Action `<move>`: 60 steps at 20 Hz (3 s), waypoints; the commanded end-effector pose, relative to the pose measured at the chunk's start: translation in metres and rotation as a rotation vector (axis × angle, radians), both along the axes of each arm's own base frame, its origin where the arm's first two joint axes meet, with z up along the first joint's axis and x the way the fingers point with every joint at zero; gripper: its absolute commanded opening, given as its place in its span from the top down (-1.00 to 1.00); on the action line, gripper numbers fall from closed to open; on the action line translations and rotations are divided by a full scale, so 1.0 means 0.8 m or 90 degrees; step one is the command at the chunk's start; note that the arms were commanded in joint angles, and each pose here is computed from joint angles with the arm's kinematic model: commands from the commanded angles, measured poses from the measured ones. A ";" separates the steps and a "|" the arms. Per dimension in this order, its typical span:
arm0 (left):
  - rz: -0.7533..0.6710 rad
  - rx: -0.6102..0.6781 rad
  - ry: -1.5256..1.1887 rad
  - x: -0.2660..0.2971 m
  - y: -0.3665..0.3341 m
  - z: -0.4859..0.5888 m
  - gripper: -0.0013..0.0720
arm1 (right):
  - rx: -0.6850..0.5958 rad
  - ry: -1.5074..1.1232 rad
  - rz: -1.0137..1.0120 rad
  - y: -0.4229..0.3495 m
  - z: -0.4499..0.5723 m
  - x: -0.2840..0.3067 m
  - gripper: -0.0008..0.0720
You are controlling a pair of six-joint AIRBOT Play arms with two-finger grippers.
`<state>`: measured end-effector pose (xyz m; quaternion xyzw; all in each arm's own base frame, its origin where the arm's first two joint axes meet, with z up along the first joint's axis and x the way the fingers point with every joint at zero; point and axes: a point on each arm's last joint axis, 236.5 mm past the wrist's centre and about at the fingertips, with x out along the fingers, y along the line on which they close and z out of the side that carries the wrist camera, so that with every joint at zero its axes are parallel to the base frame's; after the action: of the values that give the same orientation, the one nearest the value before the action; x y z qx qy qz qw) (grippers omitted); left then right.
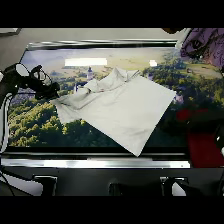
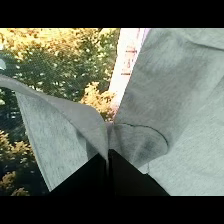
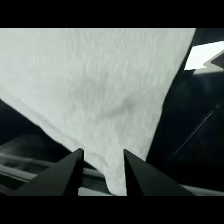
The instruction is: Fold the clothes and pants, and hang the long-sleeved shirts on hangers.
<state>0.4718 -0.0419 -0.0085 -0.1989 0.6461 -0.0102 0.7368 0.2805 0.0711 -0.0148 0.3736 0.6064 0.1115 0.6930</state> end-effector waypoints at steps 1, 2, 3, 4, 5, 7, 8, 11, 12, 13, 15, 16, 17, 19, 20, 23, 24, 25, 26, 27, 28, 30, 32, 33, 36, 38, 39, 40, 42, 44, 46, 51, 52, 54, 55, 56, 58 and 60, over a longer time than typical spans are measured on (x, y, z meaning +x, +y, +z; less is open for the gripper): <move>0.000 -0.002 0.001 0.000 0.000 0.000 0.90 | 0.045 0.068 0.008 0.063 -0.058 -0.093 0.10; 0.000 -0.002 0.003 -0.001 0.000 0.000 0.90 | 0.042 0.085 0.015 0.072 -0.070 -0.109 0.10; 0.000 -0.002 0.003 -0.001 0.000 0.000 0.90 | 0.040 0.101 0.022 0.080 -0.078 -0.121 0.10; 0.000 -0.002 0.003 -0.001 0.000 0.000 0.90 | 0.034 0.116 0.023 0.084 -0.086 -0.129 0.10; -0.001 -0.002 0.003 -0.001 0.000 0.000 0.90 | 0.025 0.122 0.022 0.086 -0.091 -0.133 0.10; 0.000 -0.002 0.003 -0.001 0.000 0.000 0.90 | 0.006 0.116 0.018 0.088 -0.097 -0.129 0.10; 0.000 -0.002 0.003 -0.001 0.000 0.000 0.90 | -0.003 0.105 0.015 0.088 -0.099 -0.125 0.10; -0.001 -0.002 0.003 -0.001 0.000 0.000 0.90 | -0.023 0.076 -0.018 0.091 -0.104 -0.105 0.02; 0.000 -0.002 0.003 -0.001 0.000 0.000 0.91 | -0.029 0.070 -0.025 0.094 -0.106 -0.101 -0.01; -0.001 -0.002 0.003 -0.001 0.000 0.000 0.90 | -0.031 0.068 -0.027 0.100 -0.110 -0.099 -0.01; 0.000 -0.002 0.003 -0.001 0.000 -0.001 0.90 | -0.032 0.079 -0.030 0.115 -0.120 -0.099 -0.01; 0.000 -0.002 0.004 -0.001 0.000 -0.001 0.91 | -0.030 0.087 -0.027 0.124 -0.125 -0.102 0.03; 0.000 -0.002 0.004 -0.001 0.000 -0.001 0.90 | -0.024 0.089 -0.022 0.132 -0.126 -0.104 0.31; 0.001 -0.002 0.001 -0.001 0.001 0.001 0.91 | -0.024 0.036 -0.007 0.137 -0.107 -0.081 0.89; 0.000 -0.001 -0.007 0.001 0.003 0.007 0.91 | -0.025 -0.027 0.005 0.141 -0.080 -0.053 0.90; 0.010 0.009 -0.109 0.027 0.020 0.072 0.91 | -0.045 -0.239 -0.007 0.125 0.055 0.054 0.90; 0.019 0.017 -0.167 0.039 0.030 0.110 0.91 | -0.055 -0.311 -0.022 0.112 0.112 0.087 0.91; 0.034 0.025 -0.239 0.050 0.041 0.161 0.91 | -0.065 -0.385 -0.037 0.096 0.178 0.114 0.91; 0.047 0.033 -0.310 0.055 0.051 0.215 0.91 | -0.080 -0.456 -0.049 0.080 0.245 0.132 0.91; 0.060 0.041 -0.389 0.053 0.060 0.277 0.91 | -0.096 -0.516 -0.053 0.067 0.305 0.139 0.91; 0.072 0.050 -0.468 0.042 0.067 0.340 0.91 | -0.115 -0.574 -0.051 0.057 0.366 0.137 0.91; 0.078 0.076 -0.608 0.004 0.074 0.452 0.91 | -0.158 -0.673 -0.033 0.047 0.469 0.110 0.90; 0.086 0.100 -0.730 -0.059 0.074 0.545 0.91 | -0.189 -0.759 -0.019 0.044 0.555 0.063 0.90; 0.090 0.114 -0.778 -0.096 0.071 0.582 0.91 | -0.203 -0.800 -0.020 0.041 0.590 0.035 0.90; 0.104 0.163 -0.887 -0.203 0.066 0.658 0.91 | -0.222 -0.910 -0.051 0.030 0.672 -0.053 0.90; 0.115 0.188 -0.937 -0.256 0.065 0.687 0.91 | -0.213 -0.941 -0.085 0.022 0.693 -0.088 0.90; 0.119 0.196 -0.951 -0.272 0.065 0.694 0.91 | -0.208 -0.939 -0.103 0.017 0.696 -0.093 0.90; 0.122 0.200 -0.959 -0.280 0.066 0.698 0.91 | -0.211 -0.932 -0.110 0.014 0.694 -0.092 0.90; 0.121 0.199 -0.948 -0.272 0.067 0.692 0.91 | -0.225 -0.892 -0.115 0.008 0.678 -0.064 0.90; 0.119 0.194 -0.907 -0.235 0.074 0.668 0.91 | -0.210 -0.812 -0.112 0.010 0.644 -0.014 0.90; 0.112 0.187 -0.838 -0.171 0.084 0.624 0.91 | -0.195 -0.693 -0.104 0.015 0.585 0.054 0.90; 0.052 0.172 -0.626 0.018 0.107 0.441 0.91 | -0.218 -0.396 -0.032 0.024 0.367 0.220 0.90; 0.049 0.166 -0.575 0.053 0.114 0.388 0.91 | -0.223 -0.358 -0.022 0.024 0.326 0.247 0.90; 0.046 0.152 -0.495 0.109 0.121 0.290 0.91 | -0.227 -0.305 -0.012 0.025 0.247 0.298 0.90; 0.046 0.147 -0.466 0.130 0.125 0.246 0.91 | -0.224 -0.284 -0.015 0.026 0.211 0.319 0.90; 0.044 0.142 -0.436 0.149 0.124 0.201 0.91 | -0.220 -0.267 -0.016 0.031 0.176 0.338 0.90; 0.034 0.129 -0.381 0.170 0.115 0.123 0.91 | -0.221 -0.239 -0.016 0.040 0.110 0.367 0.90; 0.017 0.118 -0.329 0.177 0.100 0.061 0.91 | -0.218 -0.209 -0.009 0.056 0.052 0.381 0.89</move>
<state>0.5983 0.0496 0.1220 -0.1248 0.3768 0.0148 0.9177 0.5616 0.1028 0.0988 0.2240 0.4665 0.0693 0.8529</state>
